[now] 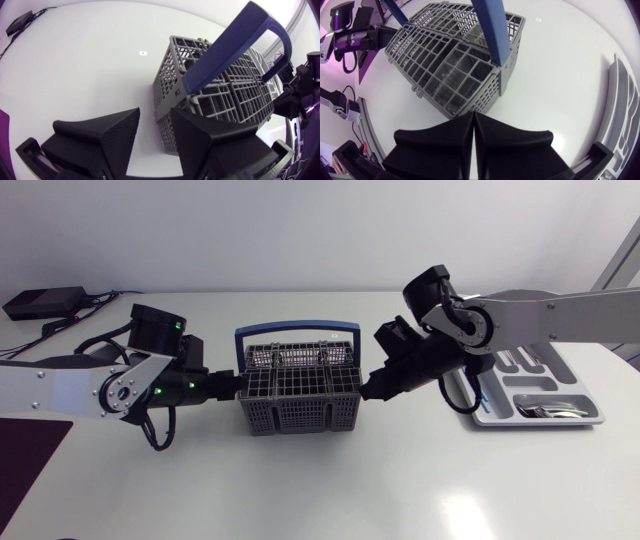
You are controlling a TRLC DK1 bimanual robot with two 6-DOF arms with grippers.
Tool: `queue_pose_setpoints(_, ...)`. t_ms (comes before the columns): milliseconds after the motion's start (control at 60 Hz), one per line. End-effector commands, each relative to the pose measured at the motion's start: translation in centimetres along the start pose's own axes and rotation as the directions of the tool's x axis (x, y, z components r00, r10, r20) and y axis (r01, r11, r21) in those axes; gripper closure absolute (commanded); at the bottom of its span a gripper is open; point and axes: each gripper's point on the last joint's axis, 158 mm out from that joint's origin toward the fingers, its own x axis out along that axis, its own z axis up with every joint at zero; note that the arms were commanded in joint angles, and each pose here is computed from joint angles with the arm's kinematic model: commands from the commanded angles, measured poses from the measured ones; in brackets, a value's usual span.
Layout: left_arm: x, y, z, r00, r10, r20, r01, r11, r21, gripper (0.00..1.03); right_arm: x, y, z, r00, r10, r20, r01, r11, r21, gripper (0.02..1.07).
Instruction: Unload the cutlery basket into the drawer organizer.
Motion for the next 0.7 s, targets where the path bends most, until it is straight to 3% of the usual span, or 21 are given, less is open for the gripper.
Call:
queue_pose_setpoints(0, -0.6, 0.3, -0.3, 1.0, -0.002, -0.001, 0.002, 1.0, -0.002, 0.57, 0.1, 0.8, -0.5, 1.0, 0.001, -0.007, -0.001, 1.0, -0.016, 1.01)
queue_pose_setpoints(333, -2.3, 1.4, 0.0, 1.0, 0.013, 0.018, -0.013, 1.0, -0.01, 0.57, -2.5, -3.7, -1.0, 0.985, -0.17, 0.019, 0.169, 0.985, 0.028, 0.97)
queue_pose_setpoints(450, -3.3, 1.6, 0.2, 0.999, 0.018, 0.029, -0.017, 1.0, -0.014, 0.45, -4.0, -4.7, -1.0, 0.976, -0.213, 0.045, 0.212, 0.977, 0.028, 0.82)
queue_pose_setpoints(650, -5.3, 1.9, 0.6, 0.997, 0.017, 0.076, -0.016, 1.0, -0.018, 0.43, -7.0, -6.0, -1.3, 0.947, -0.306, 0.099, 0.306, 0.952, 0.014, 0.5)
queue_pose_setpoints(683, -5.6, 2.0, 0.6, 0.996, 0.018, 0.083, -0.017, 1.0, -0.015, 0.36, -7.5, -6.2, -1.4, 0.941, -0.322, 0.109, 0.323, 0.946, 0.011, 0.45)
